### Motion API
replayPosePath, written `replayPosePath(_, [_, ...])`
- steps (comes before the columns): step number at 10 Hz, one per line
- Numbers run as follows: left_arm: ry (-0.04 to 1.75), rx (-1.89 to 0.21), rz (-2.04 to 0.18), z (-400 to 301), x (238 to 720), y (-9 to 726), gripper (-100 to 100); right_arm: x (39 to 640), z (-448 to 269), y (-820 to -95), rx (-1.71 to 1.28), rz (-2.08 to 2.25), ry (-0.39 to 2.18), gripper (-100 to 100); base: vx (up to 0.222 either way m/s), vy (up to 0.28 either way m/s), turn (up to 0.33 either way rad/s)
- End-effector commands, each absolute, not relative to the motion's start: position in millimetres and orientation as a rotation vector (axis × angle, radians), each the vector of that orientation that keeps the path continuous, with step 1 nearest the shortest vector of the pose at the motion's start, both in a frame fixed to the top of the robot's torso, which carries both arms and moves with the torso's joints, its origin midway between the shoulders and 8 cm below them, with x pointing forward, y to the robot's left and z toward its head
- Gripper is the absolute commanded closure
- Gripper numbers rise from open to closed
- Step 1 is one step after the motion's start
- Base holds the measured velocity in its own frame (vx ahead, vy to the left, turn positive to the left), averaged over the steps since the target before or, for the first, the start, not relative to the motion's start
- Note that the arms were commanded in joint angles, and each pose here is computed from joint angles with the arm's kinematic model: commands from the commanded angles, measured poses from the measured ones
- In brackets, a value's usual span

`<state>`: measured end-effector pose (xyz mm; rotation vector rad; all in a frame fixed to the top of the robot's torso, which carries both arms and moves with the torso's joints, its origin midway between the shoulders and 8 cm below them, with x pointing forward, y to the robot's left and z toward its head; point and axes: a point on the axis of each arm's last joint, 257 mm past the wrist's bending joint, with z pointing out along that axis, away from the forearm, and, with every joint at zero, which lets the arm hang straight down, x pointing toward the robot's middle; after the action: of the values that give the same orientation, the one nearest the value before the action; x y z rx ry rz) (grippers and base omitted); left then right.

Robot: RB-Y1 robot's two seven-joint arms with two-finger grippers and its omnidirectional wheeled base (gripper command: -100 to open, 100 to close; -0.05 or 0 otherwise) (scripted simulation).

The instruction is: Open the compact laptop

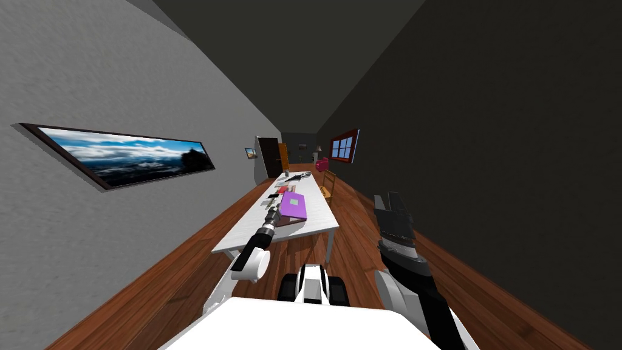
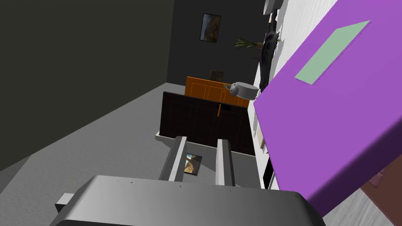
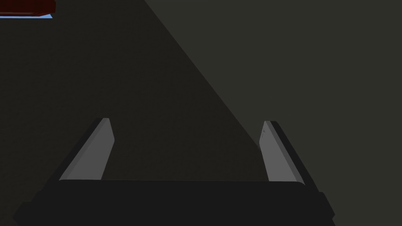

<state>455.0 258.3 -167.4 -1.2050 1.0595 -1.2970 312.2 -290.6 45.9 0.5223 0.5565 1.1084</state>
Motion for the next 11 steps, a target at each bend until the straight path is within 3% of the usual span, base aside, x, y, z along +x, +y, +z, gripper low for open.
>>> replayPosePath(1, [1.06,-1.207,-1.298,-154.5,448.5,259.6,-100,312.2,45.9,-290.6,0.522,1.108,0.557,0,0.03,0.0,0.011])
replayPosePath(9, [1.063,-1.204,-1.303,-119.2,428.8,262.0,-100,312.2,45.9,-290.6,0.522,1.108,0.557,0,0.03,-0.005,0.006])
replayPosePath(10, [1.064,-1.205,-1.302,-118.8,428.4,262.0,0,312.2,45.9,-290.6,0.522,1.108,0.557,0,0.0,0.0,0.0])
replayPosePath(11, [1.064,-1.205,-1.302,-118.9,428.4,262.0,0,312.2,45.9,-290.6,0.522,1.108,0.557,0,0.0,0.0,0.0])
